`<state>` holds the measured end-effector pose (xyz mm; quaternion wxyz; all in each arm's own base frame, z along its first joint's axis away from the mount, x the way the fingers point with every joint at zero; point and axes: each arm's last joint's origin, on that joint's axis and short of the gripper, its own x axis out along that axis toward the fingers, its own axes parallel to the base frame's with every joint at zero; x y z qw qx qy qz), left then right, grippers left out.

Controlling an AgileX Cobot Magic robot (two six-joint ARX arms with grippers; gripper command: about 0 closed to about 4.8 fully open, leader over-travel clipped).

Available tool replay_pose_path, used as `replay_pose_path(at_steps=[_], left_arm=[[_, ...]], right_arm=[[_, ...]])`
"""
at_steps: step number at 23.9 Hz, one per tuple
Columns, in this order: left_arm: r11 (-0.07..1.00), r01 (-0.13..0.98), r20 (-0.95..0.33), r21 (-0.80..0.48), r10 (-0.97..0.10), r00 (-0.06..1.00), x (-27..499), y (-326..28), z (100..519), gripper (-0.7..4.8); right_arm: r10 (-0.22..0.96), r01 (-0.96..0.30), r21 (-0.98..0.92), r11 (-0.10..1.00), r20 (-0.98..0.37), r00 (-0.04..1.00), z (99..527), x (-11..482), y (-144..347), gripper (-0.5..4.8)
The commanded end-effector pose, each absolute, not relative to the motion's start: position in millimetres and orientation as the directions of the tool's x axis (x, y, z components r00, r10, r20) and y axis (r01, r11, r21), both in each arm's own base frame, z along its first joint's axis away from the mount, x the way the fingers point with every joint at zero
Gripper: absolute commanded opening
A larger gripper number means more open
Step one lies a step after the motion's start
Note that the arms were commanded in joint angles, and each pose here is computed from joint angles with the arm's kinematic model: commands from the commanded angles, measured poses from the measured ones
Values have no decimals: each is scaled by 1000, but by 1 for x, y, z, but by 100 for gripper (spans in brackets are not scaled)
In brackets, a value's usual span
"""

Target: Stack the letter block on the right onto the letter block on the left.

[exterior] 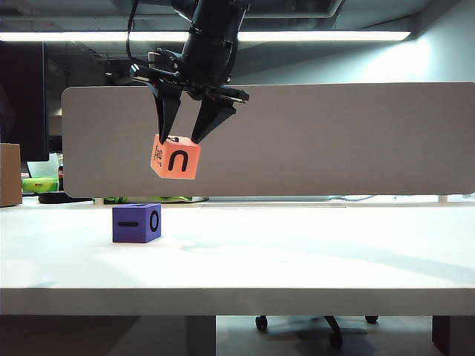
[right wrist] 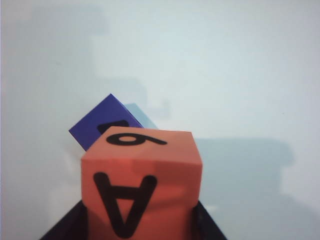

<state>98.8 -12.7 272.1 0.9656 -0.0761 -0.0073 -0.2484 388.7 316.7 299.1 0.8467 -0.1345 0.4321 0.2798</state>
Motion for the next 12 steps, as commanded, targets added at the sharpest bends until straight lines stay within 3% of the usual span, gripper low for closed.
replay_pose_path(at_steps=[1,12], left_arm=[[864,487,69,-132,-482,873,98,-13,275,-5],[873,479,67,-89,-475,877,98,-13,275,-5]], right_arm=[[419,-613,34,790,-758,499,306,391,322,252],[455,-659,47,751,-760,465,284,392,341,252]])
